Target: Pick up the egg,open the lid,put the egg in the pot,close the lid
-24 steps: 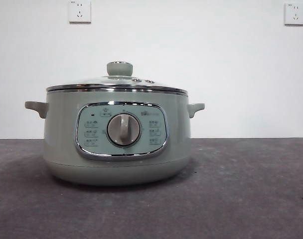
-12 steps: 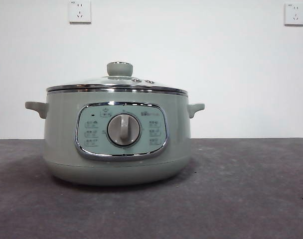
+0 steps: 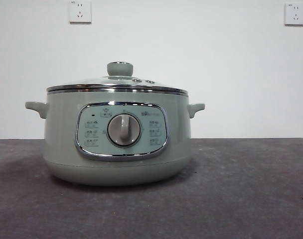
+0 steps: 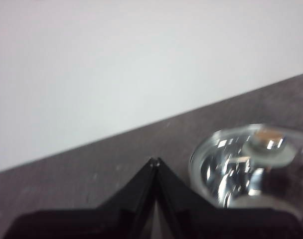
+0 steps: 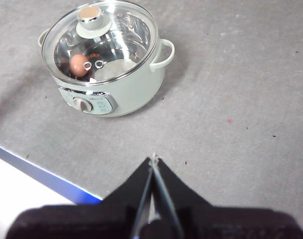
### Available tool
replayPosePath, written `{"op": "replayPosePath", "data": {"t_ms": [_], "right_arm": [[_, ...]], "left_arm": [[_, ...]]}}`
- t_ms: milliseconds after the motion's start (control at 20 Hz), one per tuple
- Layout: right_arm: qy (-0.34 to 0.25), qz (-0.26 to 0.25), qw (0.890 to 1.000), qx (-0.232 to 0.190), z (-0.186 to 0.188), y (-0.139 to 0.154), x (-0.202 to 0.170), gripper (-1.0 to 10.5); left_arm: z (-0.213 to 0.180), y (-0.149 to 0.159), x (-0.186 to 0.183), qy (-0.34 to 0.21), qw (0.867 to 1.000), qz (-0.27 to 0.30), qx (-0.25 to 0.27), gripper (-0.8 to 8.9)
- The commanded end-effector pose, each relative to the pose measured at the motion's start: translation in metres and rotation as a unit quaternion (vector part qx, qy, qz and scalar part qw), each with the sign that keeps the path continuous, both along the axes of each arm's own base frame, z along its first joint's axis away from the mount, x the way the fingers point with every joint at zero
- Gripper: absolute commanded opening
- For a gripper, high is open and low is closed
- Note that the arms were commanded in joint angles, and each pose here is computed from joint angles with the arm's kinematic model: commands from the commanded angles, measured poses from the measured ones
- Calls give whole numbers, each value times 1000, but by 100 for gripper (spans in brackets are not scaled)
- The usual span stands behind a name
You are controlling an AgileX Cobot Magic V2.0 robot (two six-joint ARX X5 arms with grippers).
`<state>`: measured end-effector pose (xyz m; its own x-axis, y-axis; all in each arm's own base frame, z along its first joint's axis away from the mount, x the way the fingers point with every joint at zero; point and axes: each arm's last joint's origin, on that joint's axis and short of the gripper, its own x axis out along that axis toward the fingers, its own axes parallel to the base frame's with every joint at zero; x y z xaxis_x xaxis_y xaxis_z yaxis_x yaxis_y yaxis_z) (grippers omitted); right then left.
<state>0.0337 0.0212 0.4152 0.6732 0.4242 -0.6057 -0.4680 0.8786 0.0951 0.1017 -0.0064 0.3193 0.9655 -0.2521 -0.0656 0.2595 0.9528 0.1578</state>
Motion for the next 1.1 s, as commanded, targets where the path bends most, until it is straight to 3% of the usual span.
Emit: {"op": "replayPosePath", "data": {"t_ms": [50, 300, 550, 700, 1100], "right_arm": [[15, -4, 1000, -6, -3, 0, 1, 2], [15, -4, 1000, -6, -3, 0, 1, 2], [15, -4, 1000, -6, -3, 0, 1, 2], [15, -4, 1000, -7, -3, 1, 1, 2], [14, -7, 1000, -8, -3, 0, 1, 2]], "left_arm": [[-43, 3, 0, 11, 1000, 14, -1, -4], [-114, 4, -2, 16, 999, 28, -38, -4], [-160, 7, -3, 28, 994, 80, -70, -4], [-169, 7, -6, 57, 992, 91, -68, -4], [-170, 7, -5, 66, 991, 93, -69, -4]]}}
